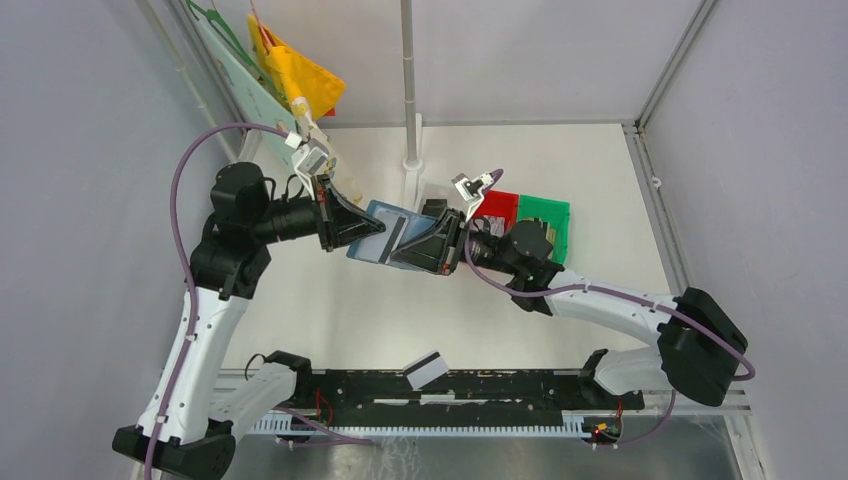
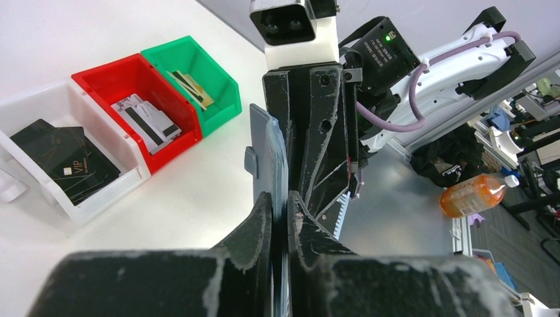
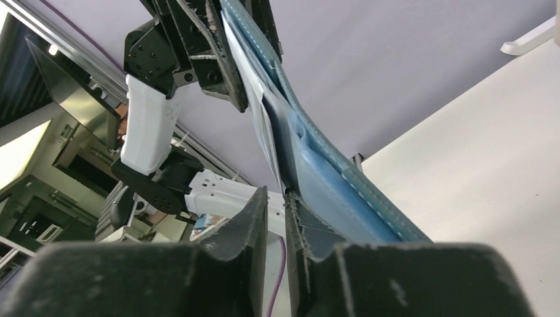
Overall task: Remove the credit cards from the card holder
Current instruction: Remove the credit card from the card holder, then place the credit card in the storage box.
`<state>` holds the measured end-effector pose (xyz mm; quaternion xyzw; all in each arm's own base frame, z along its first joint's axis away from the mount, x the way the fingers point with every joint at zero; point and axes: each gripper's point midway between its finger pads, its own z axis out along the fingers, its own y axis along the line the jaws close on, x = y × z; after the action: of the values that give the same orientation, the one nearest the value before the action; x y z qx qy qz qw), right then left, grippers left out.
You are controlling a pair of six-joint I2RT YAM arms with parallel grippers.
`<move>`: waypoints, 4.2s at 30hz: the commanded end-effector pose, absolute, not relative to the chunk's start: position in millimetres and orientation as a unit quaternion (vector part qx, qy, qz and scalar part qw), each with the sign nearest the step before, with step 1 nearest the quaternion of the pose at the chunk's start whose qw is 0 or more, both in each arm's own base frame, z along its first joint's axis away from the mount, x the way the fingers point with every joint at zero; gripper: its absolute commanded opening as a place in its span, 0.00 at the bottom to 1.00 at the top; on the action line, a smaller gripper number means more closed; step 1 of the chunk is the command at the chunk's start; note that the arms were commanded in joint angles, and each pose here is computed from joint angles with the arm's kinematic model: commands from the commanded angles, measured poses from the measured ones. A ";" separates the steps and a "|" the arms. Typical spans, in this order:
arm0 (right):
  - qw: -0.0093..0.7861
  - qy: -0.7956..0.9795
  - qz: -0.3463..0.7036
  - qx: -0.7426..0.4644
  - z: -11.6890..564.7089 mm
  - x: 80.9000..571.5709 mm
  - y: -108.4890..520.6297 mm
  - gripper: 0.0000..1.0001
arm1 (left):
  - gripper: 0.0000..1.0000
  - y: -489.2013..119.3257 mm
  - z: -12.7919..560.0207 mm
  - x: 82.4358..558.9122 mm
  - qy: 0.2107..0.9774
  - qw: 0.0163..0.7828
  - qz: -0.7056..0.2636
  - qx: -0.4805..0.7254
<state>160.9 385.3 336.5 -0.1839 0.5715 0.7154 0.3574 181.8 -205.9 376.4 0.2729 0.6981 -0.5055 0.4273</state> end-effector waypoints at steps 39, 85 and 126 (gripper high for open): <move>0.400 0.480 0.764 -0.163 382.8 158.9 368.0 0.18 | 0.02 -215.2 396.9 149.3 0.657 0.378 -0.563 0.329; 0.411 0.509 0.745 -0.132 349.1 168.9 341.2 0.00 | 0.02 -205.9 393.6 185.3 0.686 0.450 -0.476 0.317; 0.370 0.893 0.241 -0.091 117.8 368.8 197.9 0.26 | 0.02 -116.2 98.0 281.2 0.750 0.385 0.151 0.517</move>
<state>350.0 201.5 99.8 -0.0851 0.9023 0.2614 0.3322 261.2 -108.7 76.2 0.5501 0.7574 0.1136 0.3329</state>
